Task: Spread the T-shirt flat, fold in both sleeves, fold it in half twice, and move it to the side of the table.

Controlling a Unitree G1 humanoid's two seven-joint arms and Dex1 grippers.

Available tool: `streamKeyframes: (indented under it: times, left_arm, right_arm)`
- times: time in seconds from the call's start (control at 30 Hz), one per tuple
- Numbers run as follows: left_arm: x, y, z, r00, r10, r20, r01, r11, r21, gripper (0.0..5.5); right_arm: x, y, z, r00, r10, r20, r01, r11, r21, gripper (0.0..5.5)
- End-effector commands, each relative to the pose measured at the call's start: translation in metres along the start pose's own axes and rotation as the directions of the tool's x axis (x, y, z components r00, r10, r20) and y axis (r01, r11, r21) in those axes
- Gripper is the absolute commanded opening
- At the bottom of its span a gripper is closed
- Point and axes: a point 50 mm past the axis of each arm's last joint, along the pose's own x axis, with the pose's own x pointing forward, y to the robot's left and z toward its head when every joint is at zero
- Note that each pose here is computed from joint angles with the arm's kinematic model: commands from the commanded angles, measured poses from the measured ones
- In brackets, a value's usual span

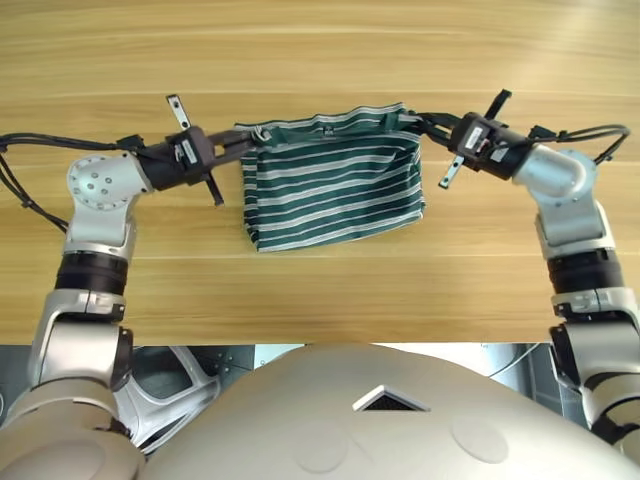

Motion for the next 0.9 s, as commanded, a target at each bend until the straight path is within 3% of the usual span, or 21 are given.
streamKeyframes:
  times: [0.03, 0.3, 0.9]
  left_arm:
    - [0.005, 0.010, -0.008, 0.999, 0.044, -0.020, -0.044, 0.999, -0.004, 0.00]
    - [0.015, 0.015, -0.029, 0.986, 0.128, -0.110, -0.131, 0.991, -0.023, 0.00]
    - [0.044, -0.014, -0.074, 0.874, 0.150, -0.461, -0.156, 0.987, 0.026, 0.00]
  right_arm:
    - [0.022, -0.012, 0.000, 0.998, -0.061, 0.012, 0.061, 0.998, 0.001, 0.00]
    - [0.046, -0.018, -0.013, 0.987, -0.159, -0.020, 0.160, 0.986, 0.049, 0.00]
    - [0.081, 0.031, -0.034, 0.976, -0.125, -0.176, 0.160, 0.967, 0.199, 0.00]
